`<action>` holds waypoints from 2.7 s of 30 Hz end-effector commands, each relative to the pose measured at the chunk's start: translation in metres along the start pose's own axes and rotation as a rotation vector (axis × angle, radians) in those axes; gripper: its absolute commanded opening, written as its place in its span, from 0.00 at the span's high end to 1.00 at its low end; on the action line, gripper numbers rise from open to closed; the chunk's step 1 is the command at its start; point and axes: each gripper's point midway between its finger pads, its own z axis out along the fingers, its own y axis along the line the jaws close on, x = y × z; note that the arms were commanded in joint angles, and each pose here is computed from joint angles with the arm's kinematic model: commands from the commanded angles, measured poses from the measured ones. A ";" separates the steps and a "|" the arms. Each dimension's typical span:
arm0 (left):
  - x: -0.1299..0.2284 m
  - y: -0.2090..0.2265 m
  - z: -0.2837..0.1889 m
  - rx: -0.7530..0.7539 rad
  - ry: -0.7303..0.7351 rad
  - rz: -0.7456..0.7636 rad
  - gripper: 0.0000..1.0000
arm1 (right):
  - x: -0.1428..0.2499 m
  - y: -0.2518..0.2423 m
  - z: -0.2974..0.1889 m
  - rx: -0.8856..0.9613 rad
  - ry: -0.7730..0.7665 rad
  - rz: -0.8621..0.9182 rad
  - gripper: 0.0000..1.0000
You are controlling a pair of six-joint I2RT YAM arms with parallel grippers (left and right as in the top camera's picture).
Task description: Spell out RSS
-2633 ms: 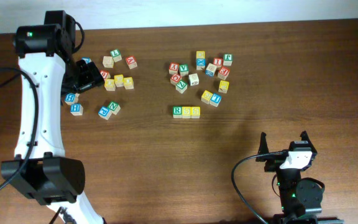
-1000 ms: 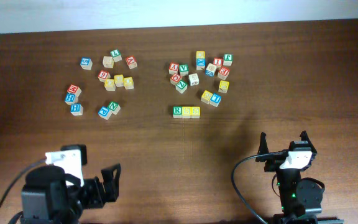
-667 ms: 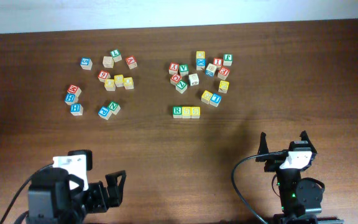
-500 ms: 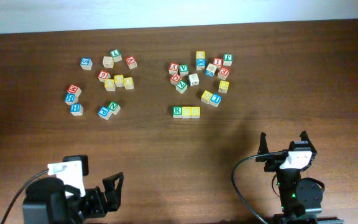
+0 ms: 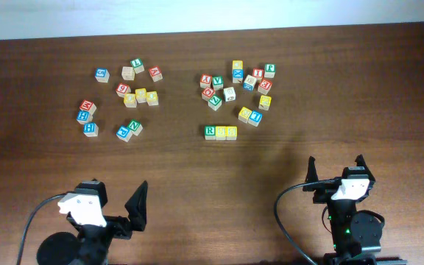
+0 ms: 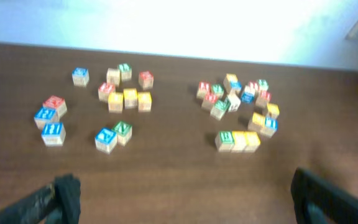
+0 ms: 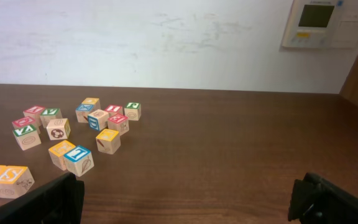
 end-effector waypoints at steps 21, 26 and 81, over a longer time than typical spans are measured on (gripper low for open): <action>0.006 -0.006 0.044 0.123 -0.428 0.186 0.01 | 0.002 -0.002 0.000 0.009 0.004 0.012 0.02; 0.010 0.003 0.050 0.084 -0.453 0.180 0.01 | 0.002 -0.002 0.000 0.009 0.004 0.012 0.02; 0.062 0.080 0.068 -0.277 -0.262 0.174 0.01 | 0.002 -0.002 0.000 0.009 0.004 0.012 0.02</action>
